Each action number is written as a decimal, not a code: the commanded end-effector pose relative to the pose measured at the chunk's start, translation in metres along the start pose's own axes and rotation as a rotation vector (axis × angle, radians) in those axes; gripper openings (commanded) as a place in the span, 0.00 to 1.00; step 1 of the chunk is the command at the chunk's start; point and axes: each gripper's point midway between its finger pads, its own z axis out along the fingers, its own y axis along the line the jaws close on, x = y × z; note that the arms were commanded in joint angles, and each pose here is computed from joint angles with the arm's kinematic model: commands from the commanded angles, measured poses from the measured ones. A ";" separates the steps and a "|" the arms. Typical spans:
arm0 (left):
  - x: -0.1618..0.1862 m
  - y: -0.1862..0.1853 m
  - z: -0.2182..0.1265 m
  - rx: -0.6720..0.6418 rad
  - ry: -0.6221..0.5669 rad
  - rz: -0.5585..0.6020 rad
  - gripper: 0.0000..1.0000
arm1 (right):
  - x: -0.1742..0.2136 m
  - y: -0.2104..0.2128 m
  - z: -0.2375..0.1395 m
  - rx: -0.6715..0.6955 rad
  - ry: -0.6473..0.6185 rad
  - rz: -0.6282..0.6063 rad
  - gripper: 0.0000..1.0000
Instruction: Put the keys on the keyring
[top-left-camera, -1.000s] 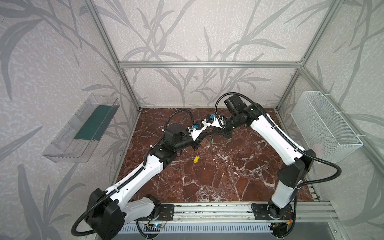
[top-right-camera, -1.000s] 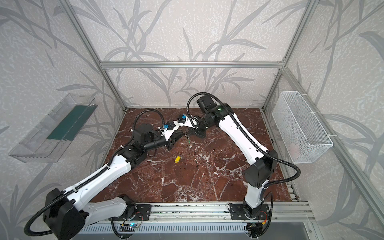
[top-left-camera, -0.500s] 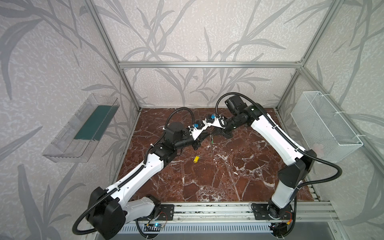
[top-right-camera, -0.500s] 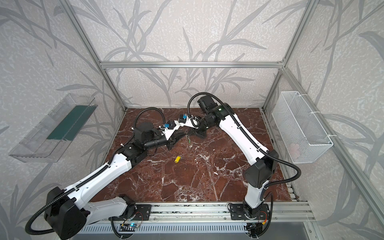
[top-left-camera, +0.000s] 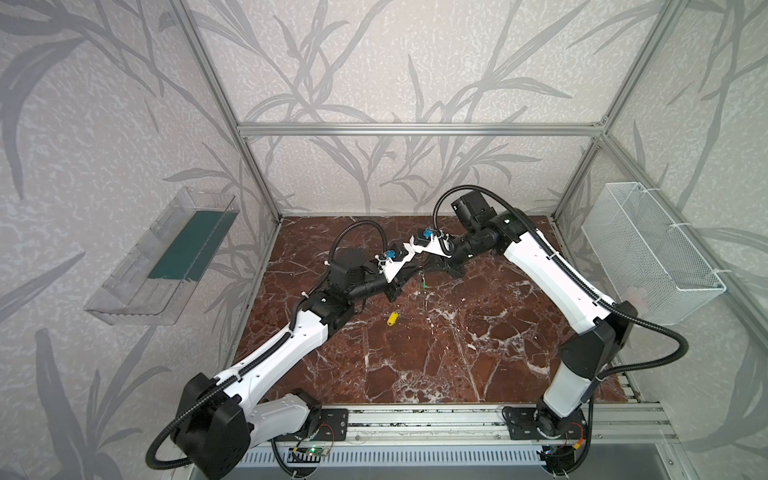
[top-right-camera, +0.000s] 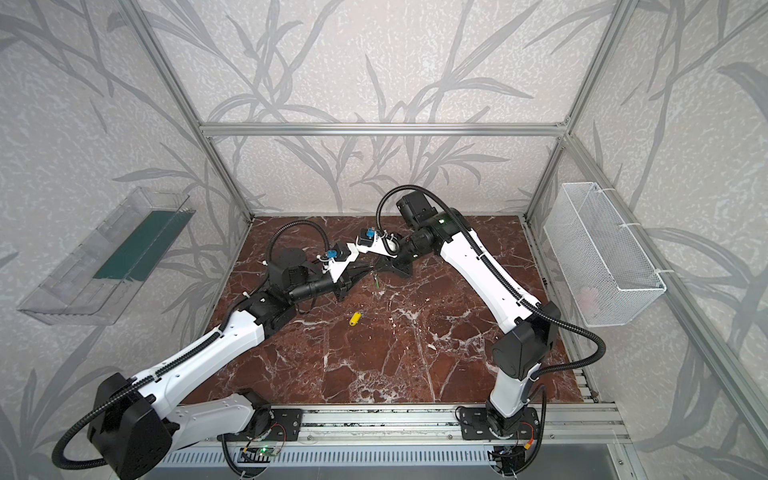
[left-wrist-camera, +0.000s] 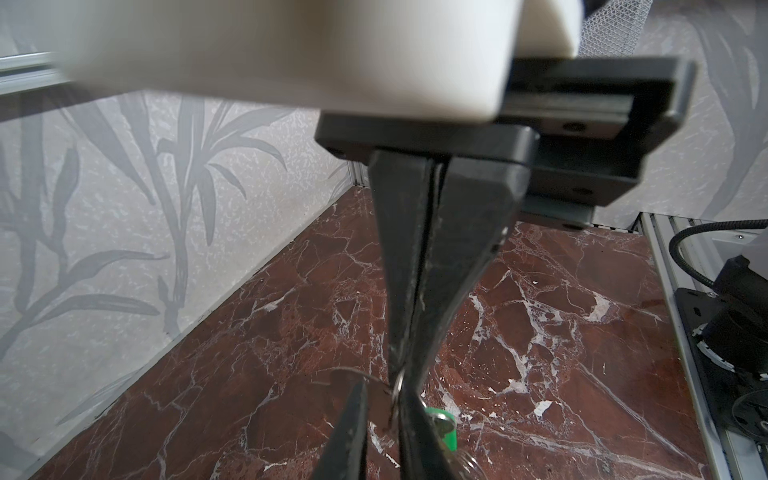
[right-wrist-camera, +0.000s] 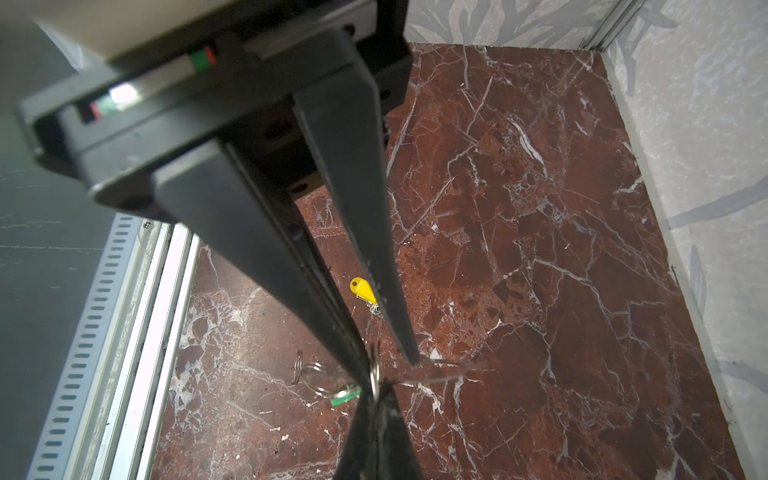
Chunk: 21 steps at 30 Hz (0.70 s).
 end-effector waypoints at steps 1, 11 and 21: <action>0.006 -0.003 -0.004 -0.016 -0.021 0.021 0.16 | -0.023 0.011 -0.014 -0.005 -0.094 -0.046 0.00; -0.003 -0.004 -0.009 -0.022 -0.057 0.041 0.15 | -0.027 0.016 -0.022 0.000 -0.114 -0.060 0.00; -0.007 -0.006 -0.021 -0.032 -0.023 0.055 0.15 | -0.022 0.015 -0.019 0.005 -0.095 -0.055 0.00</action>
